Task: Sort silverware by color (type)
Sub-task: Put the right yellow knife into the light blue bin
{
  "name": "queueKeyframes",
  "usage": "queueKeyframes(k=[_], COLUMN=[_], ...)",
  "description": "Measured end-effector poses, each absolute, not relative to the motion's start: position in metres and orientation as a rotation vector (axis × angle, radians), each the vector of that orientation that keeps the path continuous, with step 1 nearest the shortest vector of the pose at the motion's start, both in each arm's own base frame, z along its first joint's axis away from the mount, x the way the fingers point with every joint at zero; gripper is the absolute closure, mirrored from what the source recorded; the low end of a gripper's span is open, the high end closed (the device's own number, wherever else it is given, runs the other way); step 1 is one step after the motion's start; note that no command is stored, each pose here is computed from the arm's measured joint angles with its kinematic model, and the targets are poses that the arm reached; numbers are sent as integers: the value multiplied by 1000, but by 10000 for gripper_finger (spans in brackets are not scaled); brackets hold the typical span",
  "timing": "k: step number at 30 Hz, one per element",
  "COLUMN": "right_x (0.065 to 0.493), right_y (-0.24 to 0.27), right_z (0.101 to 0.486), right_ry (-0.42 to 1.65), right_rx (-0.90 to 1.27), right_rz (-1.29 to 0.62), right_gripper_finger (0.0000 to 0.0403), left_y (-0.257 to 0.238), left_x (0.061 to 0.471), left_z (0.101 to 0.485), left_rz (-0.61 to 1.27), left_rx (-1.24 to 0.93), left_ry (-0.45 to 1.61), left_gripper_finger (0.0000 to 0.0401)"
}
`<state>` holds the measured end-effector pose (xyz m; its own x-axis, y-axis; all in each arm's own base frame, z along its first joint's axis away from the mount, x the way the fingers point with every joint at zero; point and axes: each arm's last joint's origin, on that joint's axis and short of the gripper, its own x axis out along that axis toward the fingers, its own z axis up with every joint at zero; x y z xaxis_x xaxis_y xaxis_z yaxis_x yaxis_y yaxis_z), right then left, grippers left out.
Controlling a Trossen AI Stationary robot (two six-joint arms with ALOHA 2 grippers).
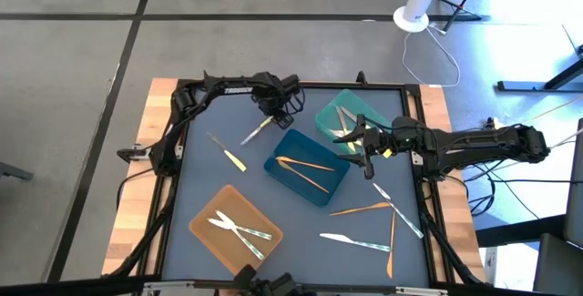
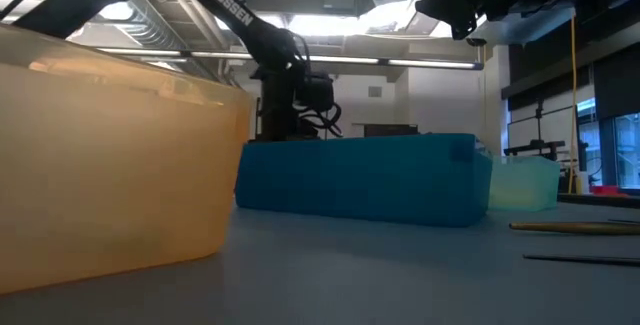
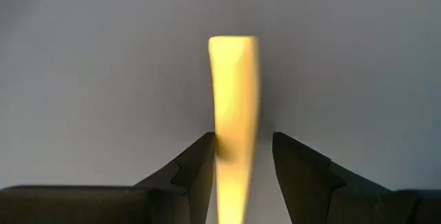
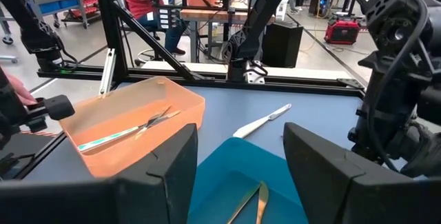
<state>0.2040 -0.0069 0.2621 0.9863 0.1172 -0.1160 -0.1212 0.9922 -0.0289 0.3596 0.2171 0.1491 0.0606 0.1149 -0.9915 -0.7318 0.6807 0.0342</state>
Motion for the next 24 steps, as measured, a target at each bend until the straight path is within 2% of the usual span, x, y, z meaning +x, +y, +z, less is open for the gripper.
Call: queueKeyframes(k=[18, 24], right_x=[204, 204], right_y=[-7, -7], right_z=[262, 262], right_ry=[114, 114], right_rx=[-36, -36], right_rz=[119, 119], right_gripper_finger=[198, 198], left_y=[218, 217], left_x=[359, 356], left_z=[147, 143], left_rz=[721, 741], left_rx=[-542, -522], left_ry=[1370, 1382], left_gripper_finger=[260, 277])
